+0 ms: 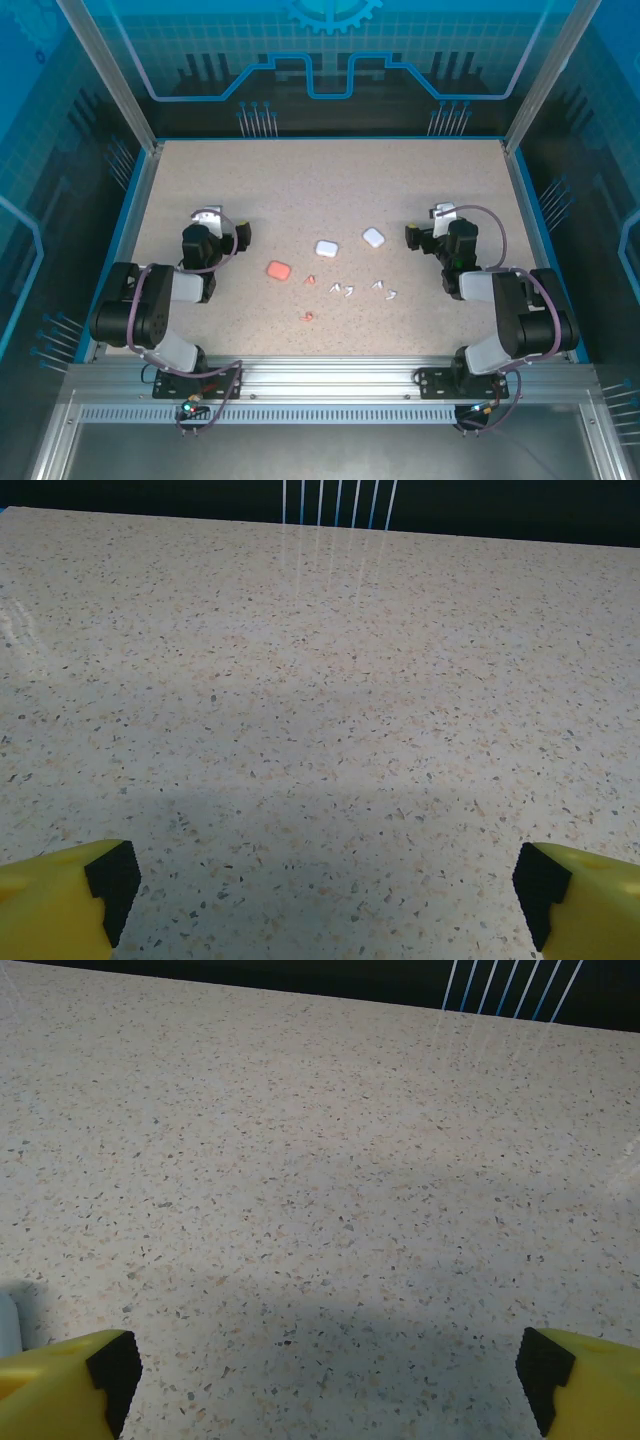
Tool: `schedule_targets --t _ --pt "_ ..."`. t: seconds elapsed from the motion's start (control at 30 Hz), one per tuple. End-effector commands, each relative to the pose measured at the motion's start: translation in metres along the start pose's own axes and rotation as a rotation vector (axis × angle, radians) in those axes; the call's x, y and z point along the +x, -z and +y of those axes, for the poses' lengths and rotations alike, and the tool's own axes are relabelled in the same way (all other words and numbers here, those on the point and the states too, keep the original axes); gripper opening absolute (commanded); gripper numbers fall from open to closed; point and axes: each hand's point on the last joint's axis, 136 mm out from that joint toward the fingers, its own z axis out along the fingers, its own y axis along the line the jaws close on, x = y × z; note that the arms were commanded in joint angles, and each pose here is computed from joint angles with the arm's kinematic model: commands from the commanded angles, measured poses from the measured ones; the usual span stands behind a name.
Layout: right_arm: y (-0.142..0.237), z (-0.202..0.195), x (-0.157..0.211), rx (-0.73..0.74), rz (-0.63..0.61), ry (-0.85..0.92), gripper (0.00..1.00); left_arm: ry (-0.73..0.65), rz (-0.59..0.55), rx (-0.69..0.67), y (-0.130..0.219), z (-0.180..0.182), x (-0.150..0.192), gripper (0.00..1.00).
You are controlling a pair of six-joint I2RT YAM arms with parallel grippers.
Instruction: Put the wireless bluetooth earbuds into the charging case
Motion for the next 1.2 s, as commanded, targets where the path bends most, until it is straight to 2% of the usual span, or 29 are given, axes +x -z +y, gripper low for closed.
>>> schedule_targets --t 0.0,0.53,0.67,0.8,0.9,1.03,1.17 --pt "-0.001 -0.003 -0.007 0.015 -0.016 -0.01 1.0 -0.002 -0.022 0.03 0.0 -0.006 -0.01 0.99" --pt "0.0 -0.004 -0.008 0.001 -0.019 -0.023 1.0 0.002 -0.033 0.019 0.001 -0.004 -0.011 0.99" --pt "0.009 -0.016 -0.025 0.025 0.013 -0.073 1.0 0.013 -0.116 -0.012 0.02 0.001 -0.022 0.99" --pt "0.026 -0.015 -0.039 0.007 0.065 -0.096 1.0 0.031 -0.142 -0.055 0.039 0.007 -0.043 0.99" --pt "0.042 -0.011 -0.049 -0.01 0.119 -0.13 1.0 0.119 -0.08 -0.082 0.05 0.01 -0.056 0.99" --pt "0.065 0.004 -0.052 -0.056 0.274 -0.173 1.0 0.295 0.061 -0.051 0.06 -0.001 -0.067 0.99" --pt "0.08 0.035 -0.062 -0.142 0.372 -0.081 1.0 0.44 0.157 0.086 0.071 -0.03 -0.064 0.99"
